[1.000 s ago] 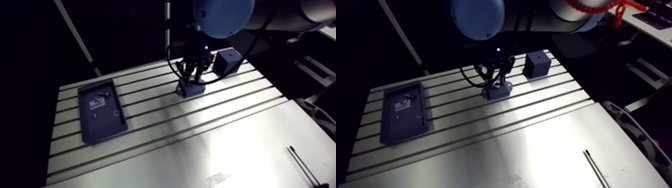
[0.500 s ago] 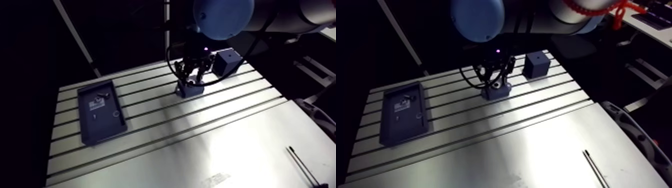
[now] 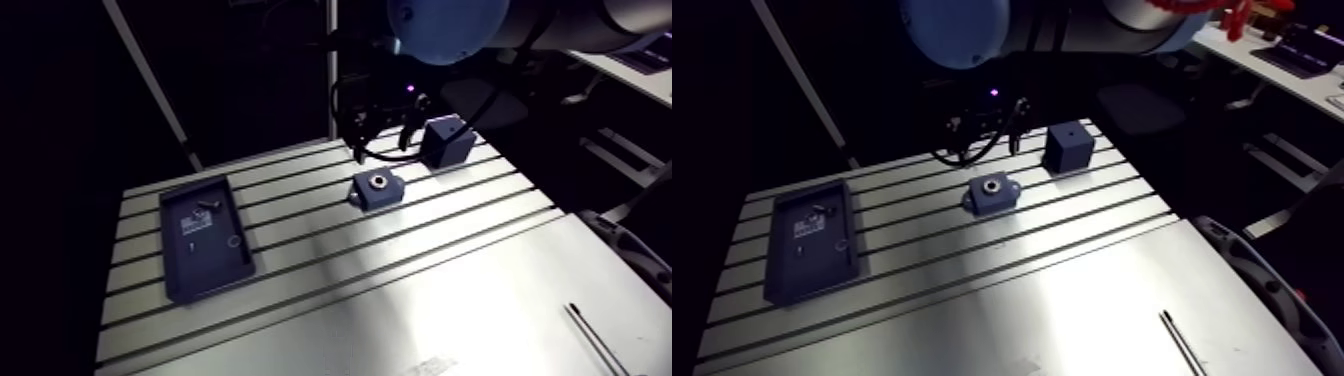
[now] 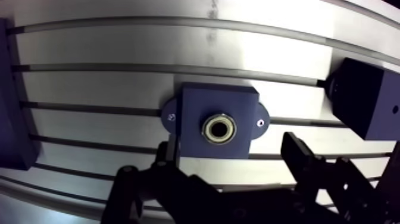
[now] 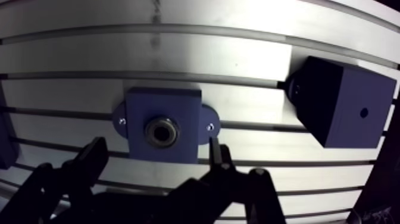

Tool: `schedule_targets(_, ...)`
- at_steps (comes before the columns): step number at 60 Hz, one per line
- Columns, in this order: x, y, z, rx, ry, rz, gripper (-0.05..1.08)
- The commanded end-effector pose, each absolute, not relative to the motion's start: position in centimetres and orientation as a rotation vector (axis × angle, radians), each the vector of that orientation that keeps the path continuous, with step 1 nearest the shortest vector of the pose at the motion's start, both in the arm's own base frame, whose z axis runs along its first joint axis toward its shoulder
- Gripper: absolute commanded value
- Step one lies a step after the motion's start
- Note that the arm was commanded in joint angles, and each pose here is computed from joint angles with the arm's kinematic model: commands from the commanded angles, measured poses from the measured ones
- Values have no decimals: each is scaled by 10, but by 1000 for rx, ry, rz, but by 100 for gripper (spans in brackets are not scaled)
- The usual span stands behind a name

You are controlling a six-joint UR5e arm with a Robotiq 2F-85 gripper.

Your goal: Pick up the bearing and press it into the housing until flush.

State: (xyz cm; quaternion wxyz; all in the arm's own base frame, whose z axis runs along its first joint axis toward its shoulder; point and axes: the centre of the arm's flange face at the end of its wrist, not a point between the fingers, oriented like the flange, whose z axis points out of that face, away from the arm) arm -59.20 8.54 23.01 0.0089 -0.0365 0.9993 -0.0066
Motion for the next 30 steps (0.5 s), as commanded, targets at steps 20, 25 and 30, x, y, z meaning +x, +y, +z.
schedule_targets(20,-589,86,228,-41,3105,-37,107)
schedule_targets(25,-589,84,225,-46,3099,-36,107)
schedule_targets(30,-589,84,223,-46,3094,-36,107)
